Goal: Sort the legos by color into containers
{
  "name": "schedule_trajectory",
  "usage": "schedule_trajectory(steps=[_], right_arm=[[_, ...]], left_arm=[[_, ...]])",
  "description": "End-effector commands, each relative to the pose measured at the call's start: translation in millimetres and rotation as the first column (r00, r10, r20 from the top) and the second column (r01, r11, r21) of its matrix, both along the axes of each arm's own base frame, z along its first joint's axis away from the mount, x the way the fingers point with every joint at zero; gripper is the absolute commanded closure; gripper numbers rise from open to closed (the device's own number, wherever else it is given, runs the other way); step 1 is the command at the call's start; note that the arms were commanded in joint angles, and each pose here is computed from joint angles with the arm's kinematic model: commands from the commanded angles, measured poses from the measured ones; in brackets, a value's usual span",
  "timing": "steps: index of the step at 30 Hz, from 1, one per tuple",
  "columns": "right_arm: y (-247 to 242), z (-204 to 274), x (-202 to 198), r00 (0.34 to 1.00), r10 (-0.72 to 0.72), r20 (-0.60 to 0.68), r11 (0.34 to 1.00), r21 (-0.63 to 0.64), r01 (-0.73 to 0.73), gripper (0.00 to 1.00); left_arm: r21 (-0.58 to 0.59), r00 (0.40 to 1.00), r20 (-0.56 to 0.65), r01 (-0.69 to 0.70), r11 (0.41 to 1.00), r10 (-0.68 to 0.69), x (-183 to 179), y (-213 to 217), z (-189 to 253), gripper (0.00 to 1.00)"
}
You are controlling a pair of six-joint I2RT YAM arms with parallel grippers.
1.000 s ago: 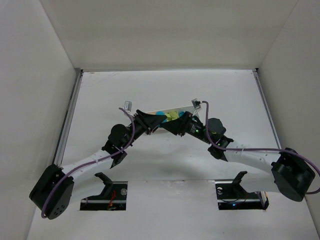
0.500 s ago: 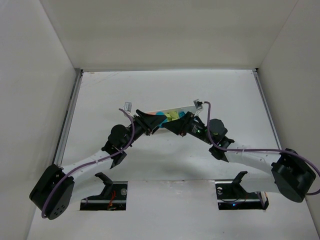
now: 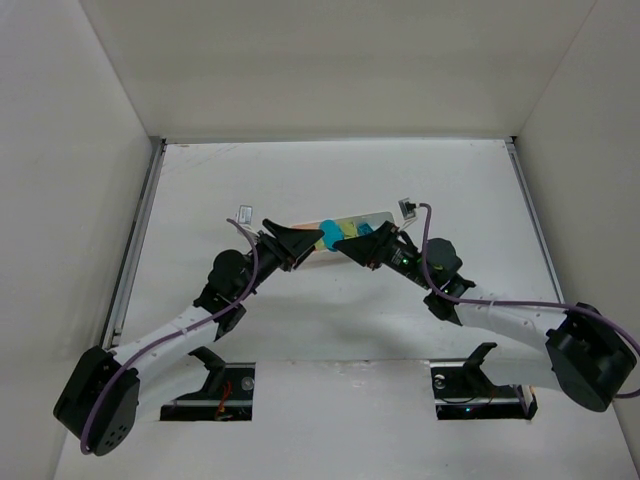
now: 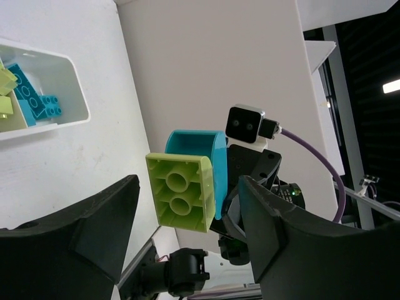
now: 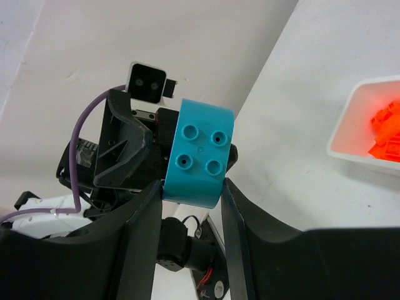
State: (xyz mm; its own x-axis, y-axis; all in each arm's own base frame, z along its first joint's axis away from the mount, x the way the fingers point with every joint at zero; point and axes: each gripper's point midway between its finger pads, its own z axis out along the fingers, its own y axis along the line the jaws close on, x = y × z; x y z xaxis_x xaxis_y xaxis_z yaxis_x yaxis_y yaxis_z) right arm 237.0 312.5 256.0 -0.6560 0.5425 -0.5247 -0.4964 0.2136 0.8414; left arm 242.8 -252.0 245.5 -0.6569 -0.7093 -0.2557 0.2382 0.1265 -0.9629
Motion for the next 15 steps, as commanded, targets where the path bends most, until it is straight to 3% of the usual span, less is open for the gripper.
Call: schedule_trajectory(steps=[1,15], right_arm=[[-7.2,20.5,1.7,0.998,-0.026,0.056,0.998,0.058,0.022,0.65],[-9.5,14.5,5.2,0.999,-0.039,0.035,0.998,0.055,0.037,0.63]], left_arm=[[0.003,0.999,0.045,-0.013,1.000,0.013,-1.1,4.0,6.1,0.39],[0.004,0.998,0.054,-0.019,1.000,0.018,3.3,2.3,9.4,0.70]])
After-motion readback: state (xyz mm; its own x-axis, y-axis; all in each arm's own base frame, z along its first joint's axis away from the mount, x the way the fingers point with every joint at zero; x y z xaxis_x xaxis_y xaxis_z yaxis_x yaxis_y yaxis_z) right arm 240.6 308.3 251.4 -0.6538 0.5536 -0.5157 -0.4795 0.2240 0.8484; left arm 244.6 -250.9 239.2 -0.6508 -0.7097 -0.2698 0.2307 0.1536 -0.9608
